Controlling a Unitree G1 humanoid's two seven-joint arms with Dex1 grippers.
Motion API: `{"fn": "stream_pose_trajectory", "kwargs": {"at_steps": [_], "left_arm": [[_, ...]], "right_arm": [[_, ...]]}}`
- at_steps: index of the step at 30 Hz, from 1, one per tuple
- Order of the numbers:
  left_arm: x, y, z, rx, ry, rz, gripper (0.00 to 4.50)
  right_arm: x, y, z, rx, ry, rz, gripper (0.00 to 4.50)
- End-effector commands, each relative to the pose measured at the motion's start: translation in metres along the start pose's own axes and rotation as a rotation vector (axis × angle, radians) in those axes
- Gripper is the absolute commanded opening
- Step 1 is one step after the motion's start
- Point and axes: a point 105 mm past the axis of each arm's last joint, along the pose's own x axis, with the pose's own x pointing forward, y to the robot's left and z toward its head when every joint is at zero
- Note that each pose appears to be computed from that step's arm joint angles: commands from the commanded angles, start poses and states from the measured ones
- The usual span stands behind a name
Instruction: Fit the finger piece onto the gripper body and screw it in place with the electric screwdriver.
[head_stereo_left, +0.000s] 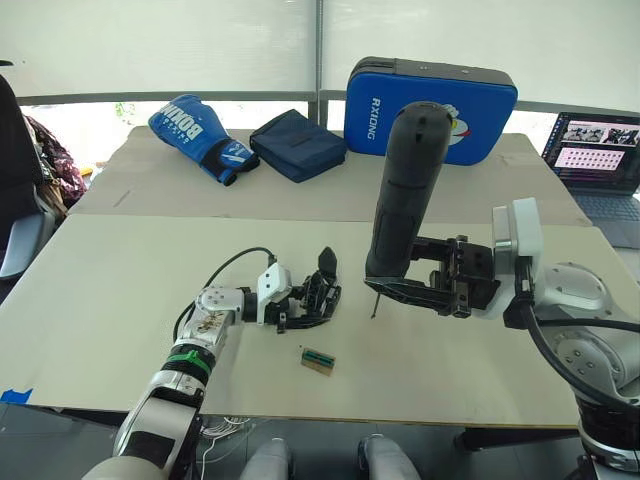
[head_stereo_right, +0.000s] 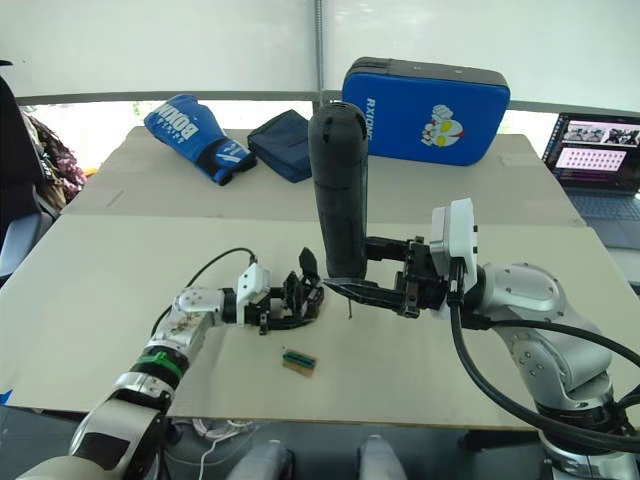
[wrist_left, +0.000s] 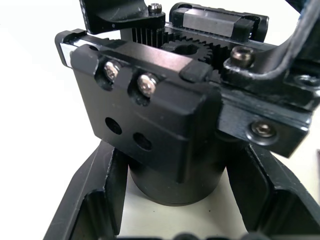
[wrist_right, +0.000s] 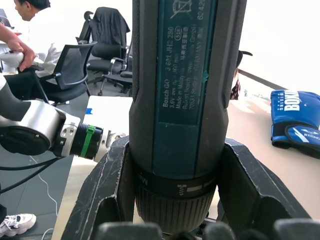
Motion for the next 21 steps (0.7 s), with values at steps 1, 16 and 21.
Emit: {"fn": "stream_pose_trajectory", "kwargs": {"at_steps": [1,16,21], "left_arm": [[-0.001,0.001,-0.001,-0.001,-0.007,0.012,3.72],[-0.011,-0.005,0.008,-0.033,-0.055,0.244,4.47],[0.0,-0.022,0.011,-0.051,-0.047,0.259,4.47]], "right_arm": [[-0.003,0.003,0.018,-0.052,-0.045,0.014,1.92],[-0.003,0.004,0.016,-0.045,-0.046,0.016,1.92],[-0.003,0.006,0.015,-0.041,-0.044,0.018,1.92]]}}
